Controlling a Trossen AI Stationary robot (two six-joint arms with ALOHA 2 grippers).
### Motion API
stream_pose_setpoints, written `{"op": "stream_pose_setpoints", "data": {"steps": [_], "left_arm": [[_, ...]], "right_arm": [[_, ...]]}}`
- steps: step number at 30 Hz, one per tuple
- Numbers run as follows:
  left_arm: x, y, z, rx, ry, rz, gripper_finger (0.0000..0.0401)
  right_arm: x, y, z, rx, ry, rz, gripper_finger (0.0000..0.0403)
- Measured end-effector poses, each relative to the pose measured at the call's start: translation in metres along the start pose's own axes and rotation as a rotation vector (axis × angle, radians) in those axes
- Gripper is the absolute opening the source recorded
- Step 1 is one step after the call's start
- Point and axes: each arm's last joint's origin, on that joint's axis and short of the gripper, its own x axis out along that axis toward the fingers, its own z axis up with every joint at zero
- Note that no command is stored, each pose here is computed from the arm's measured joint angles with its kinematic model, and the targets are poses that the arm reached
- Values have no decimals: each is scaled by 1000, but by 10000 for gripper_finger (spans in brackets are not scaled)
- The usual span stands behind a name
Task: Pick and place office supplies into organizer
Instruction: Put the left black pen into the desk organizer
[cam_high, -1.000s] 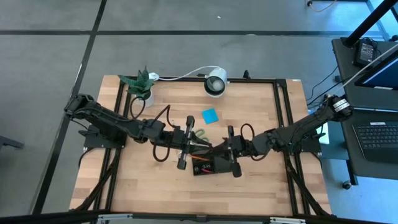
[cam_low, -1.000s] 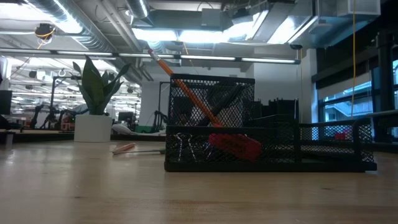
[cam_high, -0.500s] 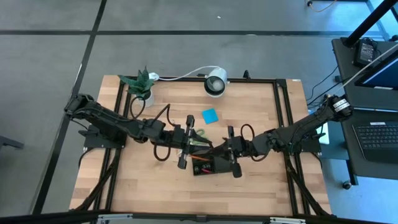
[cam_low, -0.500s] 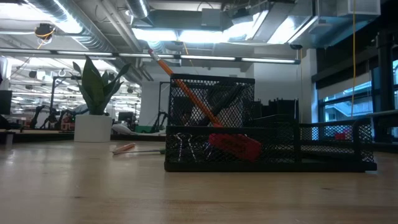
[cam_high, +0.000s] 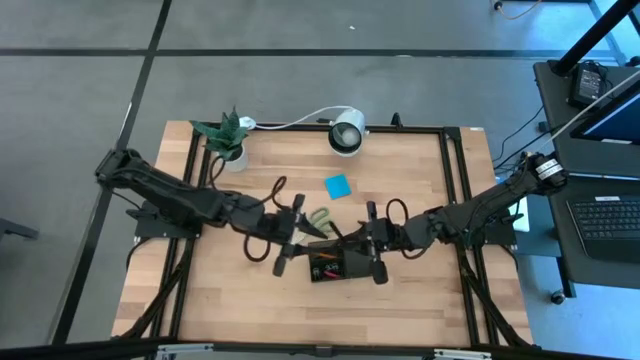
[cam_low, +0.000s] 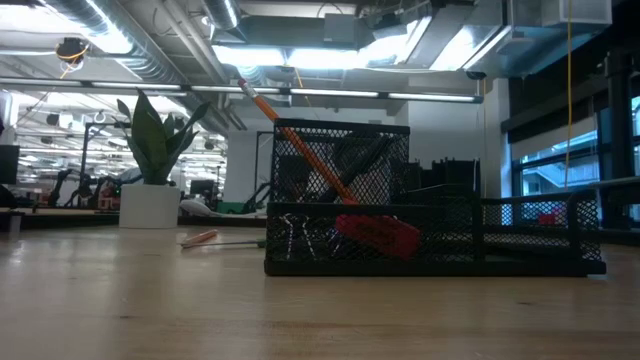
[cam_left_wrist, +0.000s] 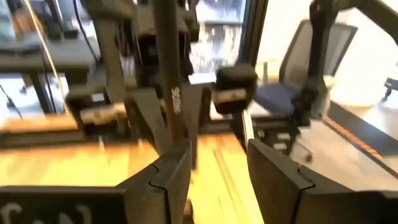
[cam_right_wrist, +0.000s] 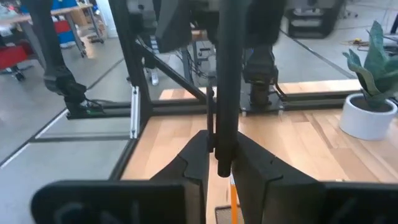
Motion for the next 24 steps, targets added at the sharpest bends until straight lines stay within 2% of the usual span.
{"op": "stream_pose_setpoints", "data": {"steps": [5,7,13,17,20,24], "left_arm": [[-21,-3,-3,-75,148,3,152],[-31,-4,-4,-102,197,14,152],[-55,-1,-5,-197,309,49,152],[-61,1,-7,-206,348,86,152],[-62,2,-11,-194,379,119,152],[-63,5,-15,-184,415,155,152]], "right_arm": [[-8,-3,2,-13,34,-36,55],[-13,-6,5,-41,89,-71,55],[-37,-13,31,-229,456,-223,55],[-45,-15,52,-390,647,-310,55],[-41,-12,63,-487,742,-322,55],[-22,-5,63,-582,867,-299,55]]}}
